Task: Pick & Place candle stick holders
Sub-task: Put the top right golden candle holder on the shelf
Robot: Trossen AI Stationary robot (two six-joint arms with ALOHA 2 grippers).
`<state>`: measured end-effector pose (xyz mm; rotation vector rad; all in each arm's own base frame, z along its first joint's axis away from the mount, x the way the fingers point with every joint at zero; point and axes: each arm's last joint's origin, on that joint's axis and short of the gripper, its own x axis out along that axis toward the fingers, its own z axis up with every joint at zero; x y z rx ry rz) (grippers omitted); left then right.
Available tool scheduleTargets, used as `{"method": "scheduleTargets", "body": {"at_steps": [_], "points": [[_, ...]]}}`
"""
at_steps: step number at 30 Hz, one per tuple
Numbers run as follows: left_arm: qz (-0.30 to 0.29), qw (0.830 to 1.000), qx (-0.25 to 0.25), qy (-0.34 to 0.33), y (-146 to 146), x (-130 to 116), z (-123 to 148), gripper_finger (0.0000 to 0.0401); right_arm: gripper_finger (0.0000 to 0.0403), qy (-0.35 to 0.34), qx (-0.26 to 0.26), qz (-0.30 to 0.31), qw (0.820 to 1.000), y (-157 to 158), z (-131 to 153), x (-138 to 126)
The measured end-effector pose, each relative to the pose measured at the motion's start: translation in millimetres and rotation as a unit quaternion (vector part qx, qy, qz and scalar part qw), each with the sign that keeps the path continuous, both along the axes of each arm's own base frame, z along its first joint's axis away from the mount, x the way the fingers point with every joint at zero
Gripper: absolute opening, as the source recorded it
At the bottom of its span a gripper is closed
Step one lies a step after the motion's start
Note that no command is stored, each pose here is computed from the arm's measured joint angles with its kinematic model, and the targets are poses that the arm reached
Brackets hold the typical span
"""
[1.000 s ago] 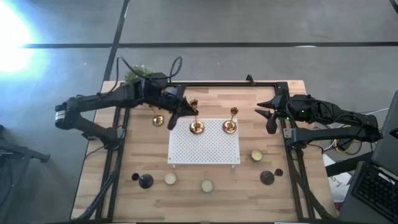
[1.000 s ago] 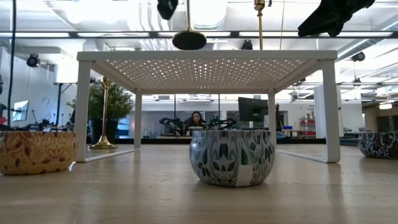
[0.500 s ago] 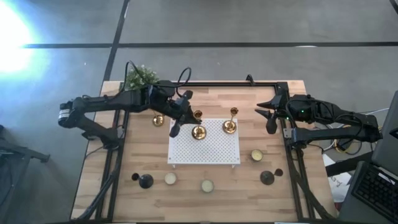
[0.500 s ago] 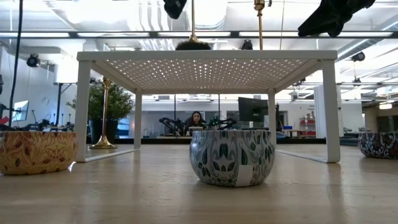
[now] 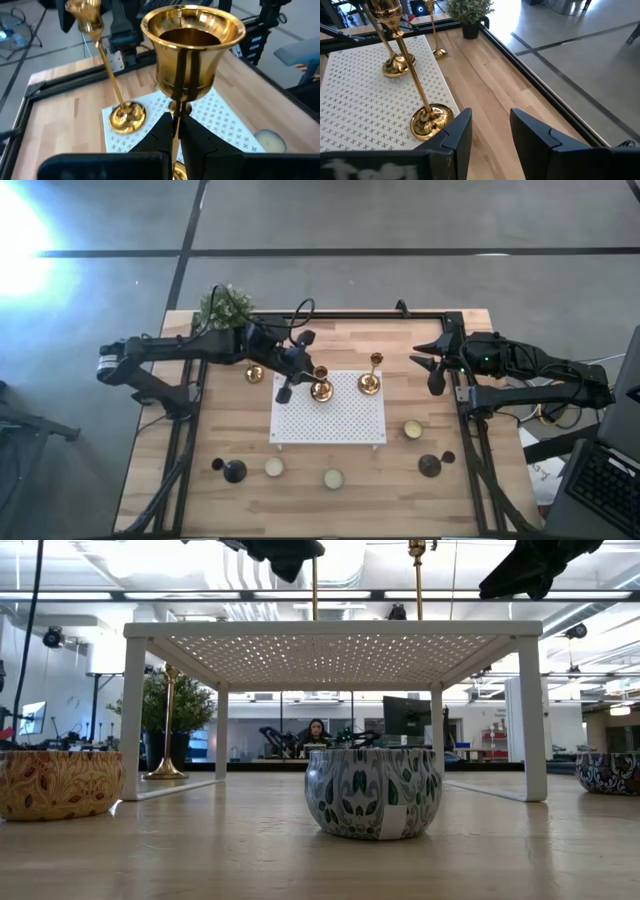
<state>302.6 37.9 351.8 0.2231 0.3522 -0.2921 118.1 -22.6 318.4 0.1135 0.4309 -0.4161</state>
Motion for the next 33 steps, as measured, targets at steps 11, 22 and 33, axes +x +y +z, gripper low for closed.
{"method": "scheduleTargets", "body": {"at_steps": [11,22,33], "points": [[-0.088,0.995,-0.047,-0.012,-15.5,0.5,3.3,0.0020,0.0111,0.001,-0.002,0.001,1.000,0.0,0.0,0.0],[-0.045,0.999,0.001,-0.025,-4.8,2.1,4.5,0.0020,0.0118,-0.001,0.002,-0.001,1.000,0.0,0.1,0.0],[-0.007,0.999,-0.037,0.004,40.2,6.7,-12.9,0.0020,0.0117,0.000,0.001,-0.001,1.000,-0.1,-0.2,0.7]]}}
